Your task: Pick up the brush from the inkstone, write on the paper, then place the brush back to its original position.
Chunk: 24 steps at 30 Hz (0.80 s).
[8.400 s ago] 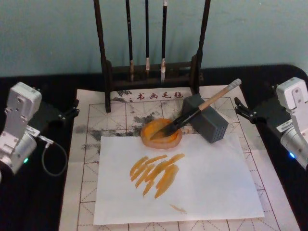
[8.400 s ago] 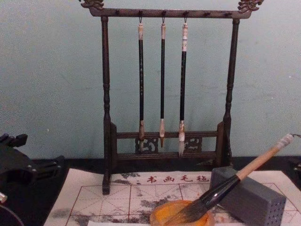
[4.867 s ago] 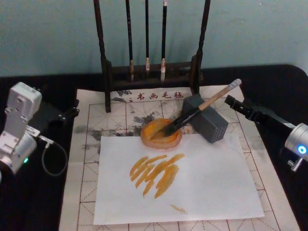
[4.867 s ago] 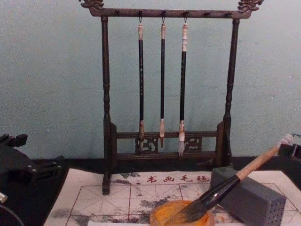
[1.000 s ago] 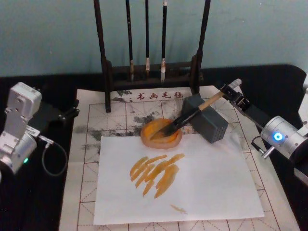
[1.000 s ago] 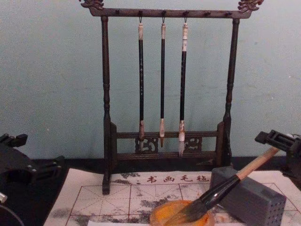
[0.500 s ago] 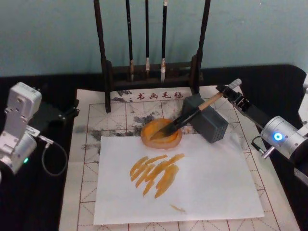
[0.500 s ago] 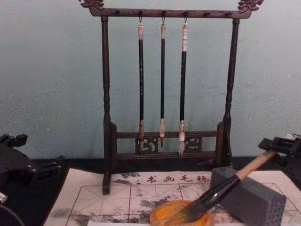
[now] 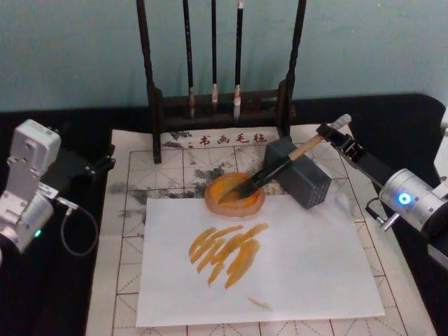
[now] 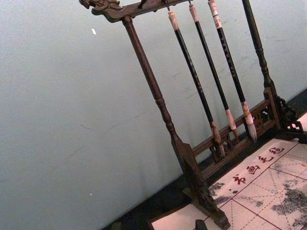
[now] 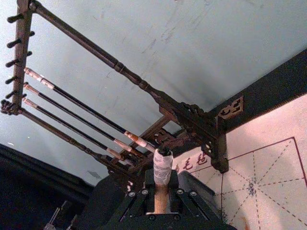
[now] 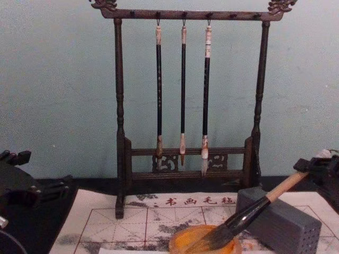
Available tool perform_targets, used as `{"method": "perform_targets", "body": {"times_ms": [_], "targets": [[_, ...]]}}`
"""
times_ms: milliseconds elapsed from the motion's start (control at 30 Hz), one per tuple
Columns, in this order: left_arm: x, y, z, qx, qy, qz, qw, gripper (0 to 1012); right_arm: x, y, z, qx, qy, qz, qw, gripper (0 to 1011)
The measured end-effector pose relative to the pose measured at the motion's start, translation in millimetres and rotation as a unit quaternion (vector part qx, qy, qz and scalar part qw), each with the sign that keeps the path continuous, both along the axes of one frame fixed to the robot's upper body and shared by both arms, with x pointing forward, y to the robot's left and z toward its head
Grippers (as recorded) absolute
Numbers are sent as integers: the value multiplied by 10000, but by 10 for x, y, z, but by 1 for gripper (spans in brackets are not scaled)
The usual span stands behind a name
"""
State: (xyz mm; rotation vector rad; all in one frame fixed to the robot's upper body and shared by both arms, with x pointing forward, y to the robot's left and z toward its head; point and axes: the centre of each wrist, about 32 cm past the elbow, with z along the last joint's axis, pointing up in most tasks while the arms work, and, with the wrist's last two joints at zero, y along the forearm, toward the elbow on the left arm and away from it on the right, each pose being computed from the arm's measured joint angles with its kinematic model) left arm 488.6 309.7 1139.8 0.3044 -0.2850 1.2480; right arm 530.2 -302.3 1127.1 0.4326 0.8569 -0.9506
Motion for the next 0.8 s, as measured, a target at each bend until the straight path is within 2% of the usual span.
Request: {"method": "perform_targets", "body": {"times_ms": [567, 800], "targets": [[0, 0, 0, 0, 0, 0, 10000, 1001, 0, -2, 0, 6, 4, 2, 10000, 181], [0, 0, 0, 0, 0, 0, 10000, 1001, 0, -47, 47, 220, 79, 34, 9997, 182]]}}
